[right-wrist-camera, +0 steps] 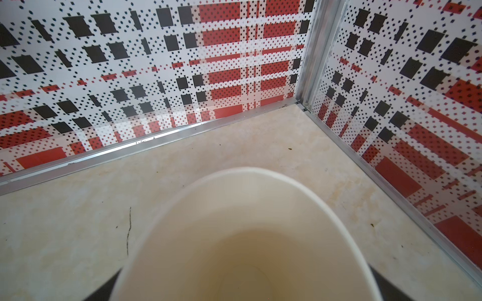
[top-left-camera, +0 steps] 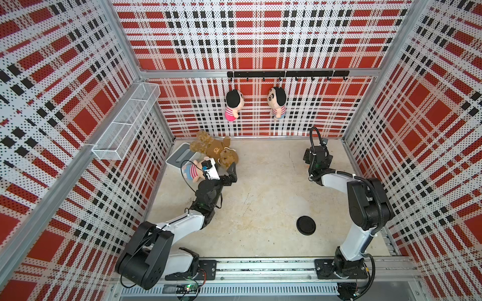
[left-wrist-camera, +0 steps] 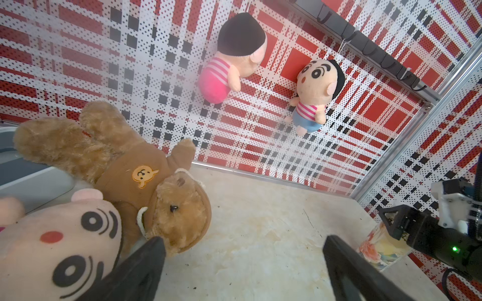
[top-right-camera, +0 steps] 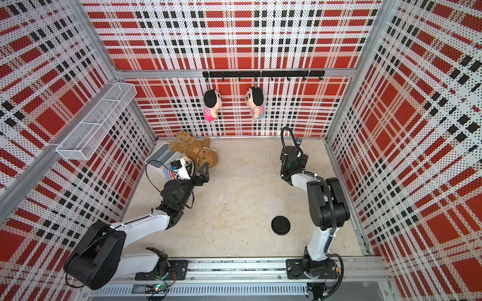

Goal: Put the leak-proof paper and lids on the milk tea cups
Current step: Pick up the cup at the center of the board, then place the cup at the center of the board, then pick up the leak-proof paper from the center of the board.

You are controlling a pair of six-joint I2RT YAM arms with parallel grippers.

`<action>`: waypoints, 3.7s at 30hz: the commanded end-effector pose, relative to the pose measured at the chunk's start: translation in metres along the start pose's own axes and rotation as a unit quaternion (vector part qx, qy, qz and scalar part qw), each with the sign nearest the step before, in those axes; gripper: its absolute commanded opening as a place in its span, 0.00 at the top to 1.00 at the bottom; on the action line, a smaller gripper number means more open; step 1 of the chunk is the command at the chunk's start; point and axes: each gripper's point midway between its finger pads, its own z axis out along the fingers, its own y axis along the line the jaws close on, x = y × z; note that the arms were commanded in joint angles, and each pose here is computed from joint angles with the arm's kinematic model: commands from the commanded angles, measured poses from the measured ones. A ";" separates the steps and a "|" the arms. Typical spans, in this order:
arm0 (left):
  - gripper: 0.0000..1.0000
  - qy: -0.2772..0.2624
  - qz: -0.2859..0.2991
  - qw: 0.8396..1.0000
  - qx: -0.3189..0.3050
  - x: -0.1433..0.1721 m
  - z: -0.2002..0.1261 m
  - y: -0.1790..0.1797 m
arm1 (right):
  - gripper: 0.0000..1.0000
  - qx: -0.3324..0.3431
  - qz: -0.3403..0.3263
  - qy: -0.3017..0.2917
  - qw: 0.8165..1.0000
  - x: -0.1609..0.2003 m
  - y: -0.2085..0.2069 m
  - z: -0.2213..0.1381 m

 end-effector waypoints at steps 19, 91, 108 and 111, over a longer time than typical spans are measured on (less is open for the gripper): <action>0.02 -0.016 -0.022 1.000 0.014 -0.011 0.002 -0.005 | 0.38 -0.376 -0.100 -0.071 0.919 0.008 0.164 -0.172; 0.02 0.053 -0.043 0.994 0.086 -0.018 0.012 -0.015 | 0.17 -0.129 -0.134 0.384 0.904 0.176 0.009 -0.189; 0.02 0.031 -0.018 0.995 0.093 -0.031 0.000 -0.017 | 0.40 -0.107 -0.097 0.442 0.885 0.228 -0.008 -0.184; 0.02 0.031 -0.017 0.995 0.098 -0.032 -0.001 -0.019 | 0.54 -0.094 -0.100 0.441 0.887 0.231 -0.012 -0.181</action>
